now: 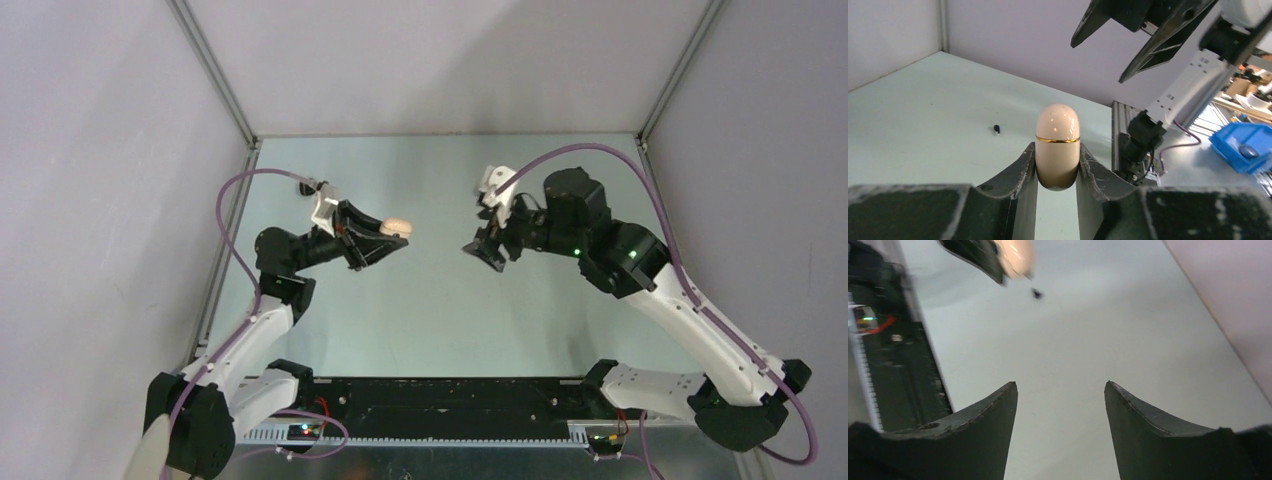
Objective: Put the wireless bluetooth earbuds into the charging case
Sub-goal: Place the charging case with the earbuds at the center of the board.
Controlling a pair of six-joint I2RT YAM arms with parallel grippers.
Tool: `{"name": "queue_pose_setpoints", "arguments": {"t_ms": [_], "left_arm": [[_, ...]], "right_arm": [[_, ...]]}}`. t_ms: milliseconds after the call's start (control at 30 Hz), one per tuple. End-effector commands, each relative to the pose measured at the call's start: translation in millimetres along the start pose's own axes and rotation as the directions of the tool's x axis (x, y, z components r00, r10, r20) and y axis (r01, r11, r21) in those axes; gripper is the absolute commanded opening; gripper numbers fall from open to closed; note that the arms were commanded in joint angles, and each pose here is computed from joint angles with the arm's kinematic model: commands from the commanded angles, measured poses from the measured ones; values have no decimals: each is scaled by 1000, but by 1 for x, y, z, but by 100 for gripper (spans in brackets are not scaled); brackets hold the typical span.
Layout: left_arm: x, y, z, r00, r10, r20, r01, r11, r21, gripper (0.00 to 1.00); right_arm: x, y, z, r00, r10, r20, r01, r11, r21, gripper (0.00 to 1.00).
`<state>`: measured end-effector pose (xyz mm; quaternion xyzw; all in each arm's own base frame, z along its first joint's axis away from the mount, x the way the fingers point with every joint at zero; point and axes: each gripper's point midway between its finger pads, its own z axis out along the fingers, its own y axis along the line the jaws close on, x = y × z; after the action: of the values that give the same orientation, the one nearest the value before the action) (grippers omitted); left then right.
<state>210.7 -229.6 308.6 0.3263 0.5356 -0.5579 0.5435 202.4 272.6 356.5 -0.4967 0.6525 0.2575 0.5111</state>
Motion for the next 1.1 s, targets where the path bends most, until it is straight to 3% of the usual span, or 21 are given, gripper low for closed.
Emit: {"name": "queue_pose_setpoints", "arguments": {"t_ms": [0,333,567,1067], "left_arm": [[-13,24,5,998,58,0,-58,992,-109,1],[9,50,9,996,43,-83,-56,986,-159,1],[23,73,22,995,23,-99,-42,981,-188,1],[65,120,83,988,-127,-91,108,975,-193,1]], "right_arm": [[7,-51,-30,998,-29,50,20,983,184,69],[84,-95,-18,986,164,-39,-147,948,282,68],[99,-102,-22,972,233,-43,-211,933,290,68],[126,-132,-53,946,322,34,-311,876,368,67]]}}
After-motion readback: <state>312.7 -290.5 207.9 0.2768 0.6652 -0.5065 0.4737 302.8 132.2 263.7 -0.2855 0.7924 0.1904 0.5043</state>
